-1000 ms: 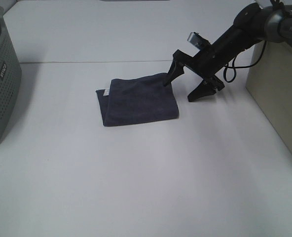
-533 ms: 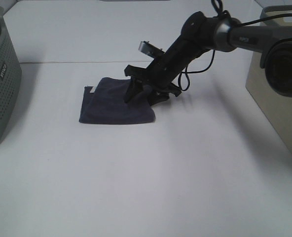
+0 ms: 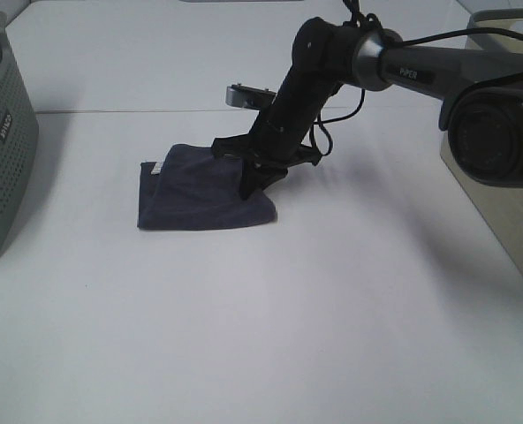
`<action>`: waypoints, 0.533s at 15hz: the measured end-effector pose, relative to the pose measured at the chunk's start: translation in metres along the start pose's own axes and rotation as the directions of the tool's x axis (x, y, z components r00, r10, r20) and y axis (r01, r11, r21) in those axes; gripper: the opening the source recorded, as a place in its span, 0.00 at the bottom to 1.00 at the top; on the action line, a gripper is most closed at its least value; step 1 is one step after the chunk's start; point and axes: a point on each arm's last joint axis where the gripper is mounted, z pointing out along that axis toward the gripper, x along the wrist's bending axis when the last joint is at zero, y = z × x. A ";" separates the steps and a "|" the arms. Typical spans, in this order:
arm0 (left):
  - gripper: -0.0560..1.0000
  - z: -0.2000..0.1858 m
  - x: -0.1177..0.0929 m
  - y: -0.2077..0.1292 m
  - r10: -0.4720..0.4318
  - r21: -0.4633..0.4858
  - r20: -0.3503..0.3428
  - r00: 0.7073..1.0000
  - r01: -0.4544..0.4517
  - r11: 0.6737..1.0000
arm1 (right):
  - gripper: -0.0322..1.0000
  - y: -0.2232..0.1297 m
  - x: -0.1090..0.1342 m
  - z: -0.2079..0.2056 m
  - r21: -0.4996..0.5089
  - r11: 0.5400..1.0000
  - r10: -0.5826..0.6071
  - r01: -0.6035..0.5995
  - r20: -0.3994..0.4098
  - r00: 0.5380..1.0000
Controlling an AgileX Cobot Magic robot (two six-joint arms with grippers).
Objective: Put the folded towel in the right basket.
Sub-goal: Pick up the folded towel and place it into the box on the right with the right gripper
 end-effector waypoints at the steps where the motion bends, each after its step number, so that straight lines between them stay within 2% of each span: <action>1: 0.99 0.000 0.000 0.000 0.000 0.000 0.000 1.000 0.000 1.000 | 0.08 0.007 0.002 -0.017 -0.003 0.999 -0.033 0.033 0.022 0.999; 2: 0.99 0.000 0.000 0.000 0.000 0.000 0.000 1.000 0.000 1.000 | 0.08 0.018 0.007 -0.047 -0.058 0.996 -0.059 0.061 0.035 0.998; 3: 0.99 0.000 0.000 0.000 0.000 0.000 0.000 1.000 0.000 1.000 | 0.08 0.030 0.012 -0.089 -0.161 0.983 -0.078 0.085 0.049 0.996; 5: 0.99 0.000 0.000 0.000 0.000 0.000 -0.001 1.000 0.000 1.000 | 0.08 0.037 0.011 -0.176 -0.335 0.937 -0.076 0.101 0.088 0.993; 7: 0.99 0.000 0.000 0.000 0.000 0.000 -0.001 1.000 0.000 1.000 | 0.08 0.028 -0.015 -0.251 -0.452 0.889 -0.013 0.079 0.147 0.989; 8: 0.99 0.000 0.000 0.000 0.000 0.000 -0.001 1.000 0.000 1.000 | 0.08 0.023 -0.023 -0.271 -0.484 0.872 0.010 0.070 0.160 0.987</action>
